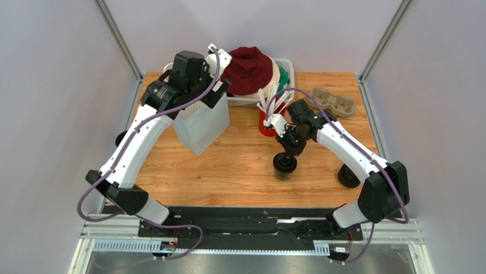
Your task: Pack the takeout coffee
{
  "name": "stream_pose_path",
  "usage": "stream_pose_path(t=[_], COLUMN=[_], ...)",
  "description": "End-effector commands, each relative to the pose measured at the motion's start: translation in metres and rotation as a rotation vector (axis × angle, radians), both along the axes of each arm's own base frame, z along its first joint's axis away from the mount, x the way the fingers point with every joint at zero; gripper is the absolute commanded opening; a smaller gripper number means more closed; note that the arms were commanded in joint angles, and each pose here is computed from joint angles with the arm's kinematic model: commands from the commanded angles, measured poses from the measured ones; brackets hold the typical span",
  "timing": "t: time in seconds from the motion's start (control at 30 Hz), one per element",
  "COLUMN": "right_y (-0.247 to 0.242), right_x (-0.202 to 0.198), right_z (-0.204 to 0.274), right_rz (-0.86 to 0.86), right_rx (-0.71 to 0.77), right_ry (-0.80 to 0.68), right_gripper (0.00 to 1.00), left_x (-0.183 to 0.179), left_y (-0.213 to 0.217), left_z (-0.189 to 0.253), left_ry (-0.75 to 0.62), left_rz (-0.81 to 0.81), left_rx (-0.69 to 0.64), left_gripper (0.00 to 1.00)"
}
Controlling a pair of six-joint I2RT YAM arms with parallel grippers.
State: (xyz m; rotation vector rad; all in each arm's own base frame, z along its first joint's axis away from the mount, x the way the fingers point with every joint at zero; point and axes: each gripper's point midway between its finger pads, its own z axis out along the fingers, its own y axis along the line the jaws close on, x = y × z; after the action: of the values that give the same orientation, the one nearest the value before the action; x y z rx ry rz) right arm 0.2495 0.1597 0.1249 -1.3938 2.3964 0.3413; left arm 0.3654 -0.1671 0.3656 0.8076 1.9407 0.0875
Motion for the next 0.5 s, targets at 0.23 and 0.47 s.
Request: stream_pose_path(t=[0.23,0.47], right_y=[0.007,0.01], right_x=[0.034,0.044], right_z=[0.114,0.198], right_rz=[-0.095,-0.146], right_rx=[0.123,0.24], right_ry=[-0.258,-0.409], right_gripper=[0.0,0.0], left_x=[0.0,-0.013], left_y=[0.014,0.007], left_z=[0.026,0.0], left_ry=[-0.148,-0.062], left_rz=[-0.023,-0.102], left_rx=[0.018,0.033], left_gripper=[0.99,0.9])
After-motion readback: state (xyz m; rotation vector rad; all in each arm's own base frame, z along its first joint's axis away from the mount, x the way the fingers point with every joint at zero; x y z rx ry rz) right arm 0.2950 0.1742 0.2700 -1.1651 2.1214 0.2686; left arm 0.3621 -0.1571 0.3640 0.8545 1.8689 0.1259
